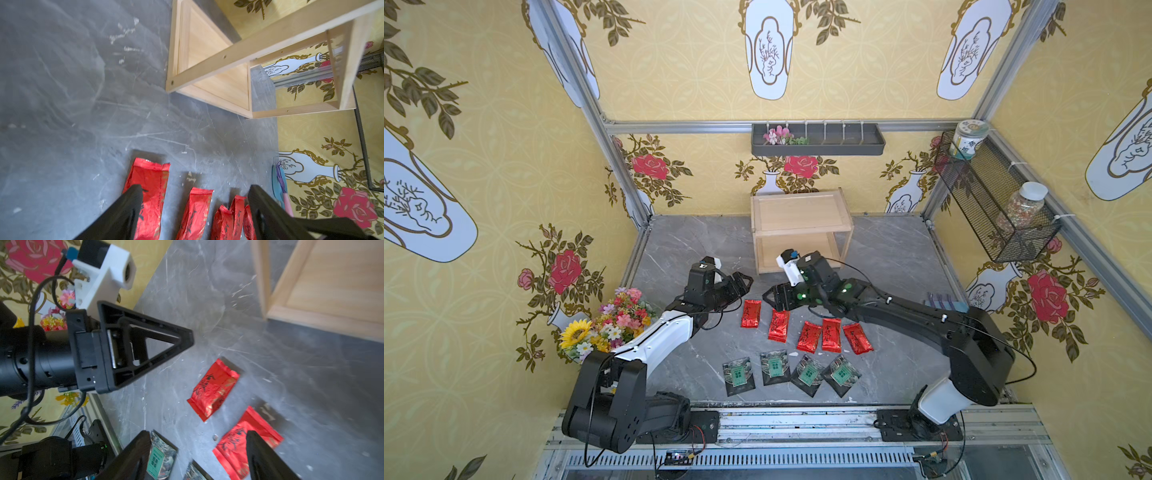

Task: Place the tea bags on the shelf by color
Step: Pick up the tea bag from the center of the board.

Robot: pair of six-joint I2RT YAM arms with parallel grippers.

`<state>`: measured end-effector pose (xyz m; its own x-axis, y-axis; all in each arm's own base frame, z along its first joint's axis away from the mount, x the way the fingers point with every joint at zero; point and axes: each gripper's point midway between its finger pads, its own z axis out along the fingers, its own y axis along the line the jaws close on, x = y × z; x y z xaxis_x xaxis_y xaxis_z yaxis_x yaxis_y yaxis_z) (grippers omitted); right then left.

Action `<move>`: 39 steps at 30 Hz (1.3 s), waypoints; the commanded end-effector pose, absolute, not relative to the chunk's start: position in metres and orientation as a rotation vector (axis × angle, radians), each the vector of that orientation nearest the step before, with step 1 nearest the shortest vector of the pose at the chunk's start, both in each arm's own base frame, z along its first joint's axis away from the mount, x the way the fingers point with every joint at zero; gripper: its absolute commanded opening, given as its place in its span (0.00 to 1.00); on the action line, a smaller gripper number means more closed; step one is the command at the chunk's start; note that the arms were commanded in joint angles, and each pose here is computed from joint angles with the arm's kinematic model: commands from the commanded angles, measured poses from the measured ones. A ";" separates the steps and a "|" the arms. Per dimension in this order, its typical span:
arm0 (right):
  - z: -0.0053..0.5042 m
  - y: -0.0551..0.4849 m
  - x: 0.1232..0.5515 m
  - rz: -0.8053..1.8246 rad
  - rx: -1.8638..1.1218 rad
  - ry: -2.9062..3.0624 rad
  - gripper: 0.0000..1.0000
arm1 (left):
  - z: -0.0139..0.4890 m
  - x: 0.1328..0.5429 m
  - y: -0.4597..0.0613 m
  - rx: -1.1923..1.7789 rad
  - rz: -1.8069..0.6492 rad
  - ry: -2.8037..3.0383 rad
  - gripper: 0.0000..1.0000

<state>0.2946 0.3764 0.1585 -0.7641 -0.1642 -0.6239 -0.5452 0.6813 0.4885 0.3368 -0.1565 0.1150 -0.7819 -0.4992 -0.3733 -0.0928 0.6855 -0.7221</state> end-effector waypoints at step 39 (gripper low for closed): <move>0.048 0.413 0.321 1.031 -0.303 2.591 0.42 | 0.044 0.297 -0.163 -0.587 -1.182 2.439 0.53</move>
<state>0.3161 0.4066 0.0418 -0.9283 -0.0846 -0.3620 -0.3034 0.7352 0.6062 0.2969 -0.1597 0.0398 -0.8432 -0.5176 -0.1457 -0.2234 0.5836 -0.7807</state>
